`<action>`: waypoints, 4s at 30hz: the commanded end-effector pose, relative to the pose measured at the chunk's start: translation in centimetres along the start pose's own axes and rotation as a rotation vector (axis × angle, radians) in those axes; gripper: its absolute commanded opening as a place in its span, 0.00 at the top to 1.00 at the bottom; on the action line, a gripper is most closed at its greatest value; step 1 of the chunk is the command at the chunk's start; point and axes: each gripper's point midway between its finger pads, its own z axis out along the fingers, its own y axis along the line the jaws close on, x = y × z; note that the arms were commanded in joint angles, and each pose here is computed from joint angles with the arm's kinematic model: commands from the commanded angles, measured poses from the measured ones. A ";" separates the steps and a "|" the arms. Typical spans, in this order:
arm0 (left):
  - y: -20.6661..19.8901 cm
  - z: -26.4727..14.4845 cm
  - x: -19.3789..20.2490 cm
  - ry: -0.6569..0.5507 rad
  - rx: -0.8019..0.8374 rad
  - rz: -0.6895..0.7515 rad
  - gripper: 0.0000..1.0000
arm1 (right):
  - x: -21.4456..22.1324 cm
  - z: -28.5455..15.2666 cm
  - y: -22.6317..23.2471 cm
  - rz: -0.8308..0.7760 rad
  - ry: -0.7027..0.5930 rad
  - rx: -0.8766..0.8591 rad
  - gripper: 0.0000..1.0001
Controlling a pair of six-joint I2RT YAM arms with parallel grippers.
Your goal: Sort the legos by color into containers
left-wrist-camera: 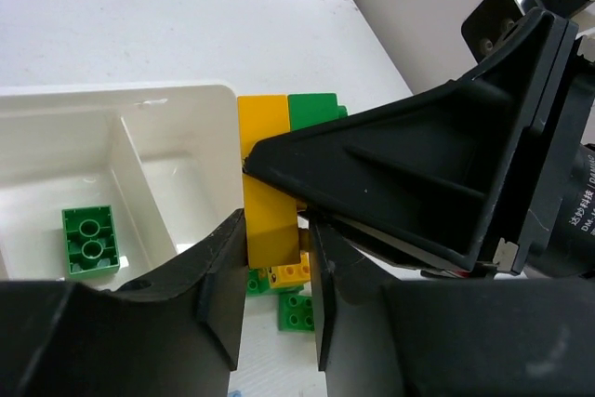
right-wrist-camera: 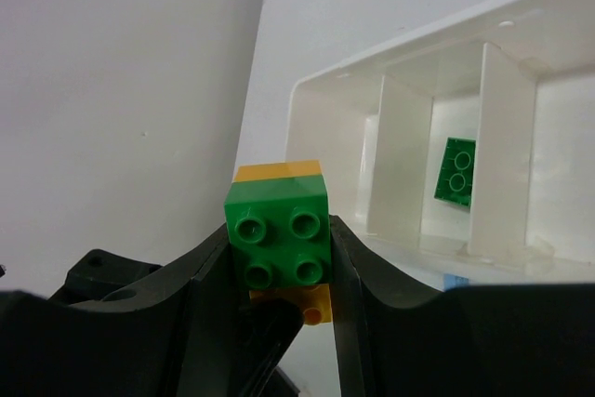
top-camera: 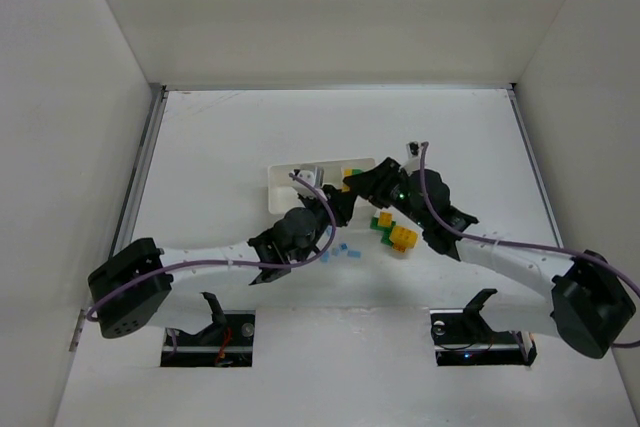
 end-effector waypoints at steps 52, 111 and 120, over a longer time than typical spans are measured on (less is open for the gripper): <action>1.1 -2.9 -0.6 -0.006 0.001 -0.019 0.88 | 0.1 0.6 3.4 -0.047 0.022 -0.171 0.70; 12.5 -5.0 -3.9 -0.038 -0.353 0.017 0.57 | -2.5 -1.4 -4.1 -0.305 -0.117 0.228 0.60; 10.9 -4.1 -3.9 -0.050 -0.291 0.004 0.57 | -2.9 -10.8 -11.7 -0.574 -0.051 0.708 0.43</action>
